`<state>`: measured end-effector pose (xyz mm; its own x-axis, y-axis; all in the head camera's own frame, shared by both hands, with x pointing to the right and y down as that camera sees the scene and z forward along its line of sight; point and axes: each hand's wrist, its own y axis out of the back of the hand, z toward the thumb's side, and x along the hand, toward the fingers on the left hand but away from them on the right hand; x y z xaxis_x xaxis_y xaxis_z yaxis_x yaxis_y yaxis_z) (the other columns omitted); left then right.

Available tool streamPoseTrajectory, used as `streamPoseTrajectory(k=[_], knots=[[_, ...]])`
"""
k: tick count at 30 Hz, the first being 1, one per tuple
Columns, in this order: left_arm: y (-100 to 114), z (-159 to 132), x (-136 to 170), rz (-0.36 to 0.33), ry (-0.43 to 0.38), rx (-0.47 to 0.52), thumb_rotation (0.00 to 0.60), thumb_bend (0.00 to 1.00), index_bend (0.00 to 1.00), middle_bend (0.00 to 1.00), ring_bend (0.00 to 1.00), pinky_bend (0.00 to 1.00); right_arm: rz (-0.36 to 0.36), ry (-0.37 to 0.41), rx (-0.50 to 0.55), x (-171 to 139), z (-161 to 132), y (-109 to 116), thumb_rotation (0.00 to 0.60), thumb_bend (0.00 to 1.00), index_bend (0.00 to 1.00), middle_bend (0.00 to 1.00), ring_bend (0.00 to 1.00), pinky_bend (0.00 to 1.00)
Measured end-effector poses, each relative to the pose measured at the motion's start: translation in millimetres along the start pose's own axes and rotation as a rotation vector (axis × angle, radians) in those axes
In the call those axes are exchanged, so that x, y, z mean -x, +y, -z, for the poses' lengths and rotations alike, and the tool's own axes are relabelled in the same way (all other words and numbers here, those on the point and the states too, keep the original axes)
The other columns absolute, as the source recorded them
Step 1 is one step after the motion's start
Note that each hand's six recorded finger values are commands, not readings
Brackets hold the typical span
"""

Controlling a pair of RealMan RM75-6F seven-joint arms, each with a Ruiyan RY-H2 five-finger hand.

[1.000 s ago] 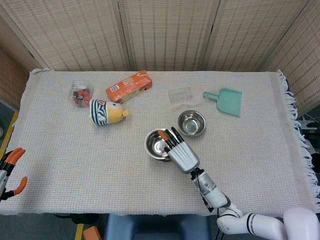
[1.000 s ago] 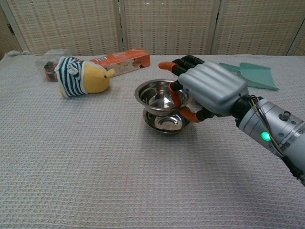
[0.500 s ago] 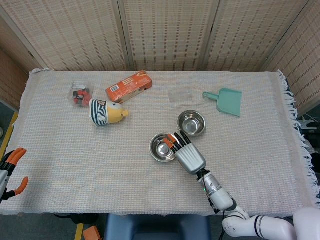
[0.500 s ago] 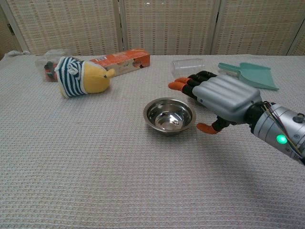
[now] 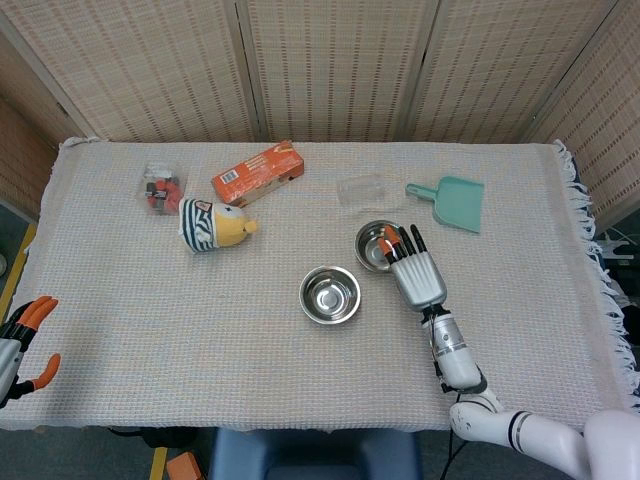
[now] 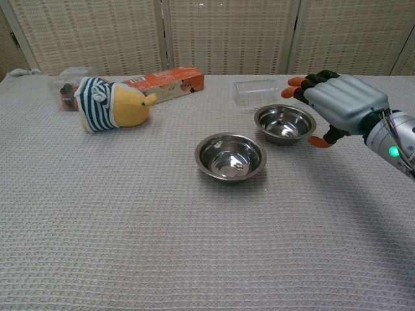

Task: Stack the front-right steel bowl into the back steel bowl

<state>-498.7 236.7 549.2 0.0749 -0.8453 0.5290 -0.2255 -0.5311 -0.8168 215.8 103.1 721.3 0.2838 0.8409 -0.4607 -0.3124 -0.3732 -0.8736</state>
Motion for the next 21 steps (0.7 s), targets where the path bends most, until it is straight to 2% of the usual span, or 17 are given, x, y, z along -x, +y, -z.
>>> streamPoseTrajectory(k=[5,10,15,18,21], knots=[[-0.6,2.3,-2.1,0.004,0.008,0.002,0.6,0.48,0.0,0.0,0.0,0.19,-0.051,-0.019,0.021,20.7,2.2,-20.0,0.6,0.18,0.32,0.0,0.0,0.0],[-0.8,2.9,-2.4,0.006,0.01,0.002,0.6,0.48,0.0,0.0,0.0,0.19,-0.062,-0.009,0.052,30.2,-5.5,-29.2,0.6,0.19,0.41,0.0,0.0,0.0],[-0.1,2.7,-2.6,0.004,0.007,-0.003,0.6,0.49,0.0,0.0,0.0,0.19,-0.041,-0.003,0.083,35.2,-11.2,-31.2,0.6,0.35,0.72,0.01,0.0,0.0],[-0.8,3.0,-2.7,0.006,0.008,-0.004,0.6,0.49,0.0,0.0,0.0,0.19,-0.012,-0.006,0.097,36.0,-11.3,-29.8,0.6,0.44,0.79,0.04,0.0,0.0],[-0.8,2.7,-2.8,0.006,0.008,-0.006,0.6,0.49,0.0,0.0,0.0,0.19,0.019,-0.013,0.086,35.3,-9.6,-27.6,0.6,0.48,0.83,0.06,0.0,0.0]])
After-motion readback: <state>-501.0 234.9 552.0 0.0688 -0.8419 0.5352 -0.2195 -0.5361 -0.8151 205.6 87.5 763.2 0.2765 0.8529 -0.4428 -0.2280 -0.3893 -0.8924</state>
